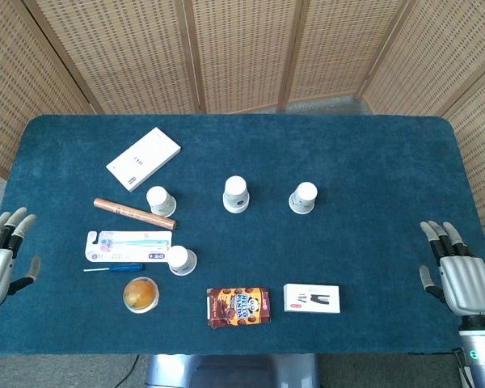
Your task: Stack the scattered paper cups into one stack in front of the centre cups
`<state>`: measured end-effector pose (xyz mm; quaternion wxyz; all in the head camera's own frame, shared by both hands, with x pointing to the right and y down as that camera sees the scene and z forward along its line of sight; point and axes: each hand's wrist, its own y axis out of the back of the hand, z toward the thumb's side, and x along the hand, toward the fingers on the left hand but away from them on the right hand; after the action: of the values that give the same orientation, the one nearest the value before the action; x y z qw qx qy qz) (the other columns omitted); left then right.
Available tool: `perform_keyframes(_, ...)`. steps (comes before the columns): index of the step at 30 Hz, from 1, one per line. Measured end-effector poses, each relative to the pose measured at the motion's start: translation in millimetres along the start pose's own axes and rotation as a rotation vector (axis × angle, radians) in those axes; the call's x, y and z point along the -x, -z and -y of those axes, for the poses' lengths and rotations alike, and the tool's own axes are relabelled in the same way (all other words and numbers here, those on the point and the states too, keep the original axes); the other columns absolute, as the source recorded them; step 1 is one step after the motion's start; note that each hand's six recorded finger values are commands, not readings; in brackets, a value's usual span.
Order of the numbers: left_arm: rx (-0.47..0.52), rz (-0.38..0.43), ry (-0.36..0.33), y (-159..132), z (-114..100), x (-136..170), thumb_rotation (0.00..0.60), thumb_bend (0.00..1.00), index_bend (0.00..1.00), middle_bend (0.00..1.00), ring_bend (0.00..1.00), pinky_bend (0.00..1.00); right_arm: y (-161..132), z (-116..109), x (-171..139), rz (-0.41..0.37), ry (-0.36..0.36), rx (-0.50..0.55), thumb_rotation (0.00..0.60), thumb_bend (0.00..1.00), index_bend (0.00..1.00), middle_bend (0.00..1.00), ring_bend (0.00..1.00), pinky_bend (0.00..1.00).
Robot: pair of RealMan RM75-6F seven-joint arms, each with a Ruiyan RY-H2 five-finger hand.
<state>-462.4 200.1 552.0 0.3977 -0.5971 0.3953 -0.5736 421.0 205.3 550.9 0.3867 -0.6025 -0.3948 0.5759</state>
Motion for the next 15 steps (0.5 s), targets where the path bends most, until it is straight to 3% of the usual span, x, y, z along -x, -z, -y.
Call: perform_keyframes(15, -0.002, 0.013, -0.009, -1.8, -5.8, -0.4, 0.521, 0.52, 0.06, 0.08, 0.06, 0.15, -0.6, 0.1, -3.2, 0.0, 0.003, 0.005, 0.6, 0.5, 0.0, 0.11, 0.03, 0.36)
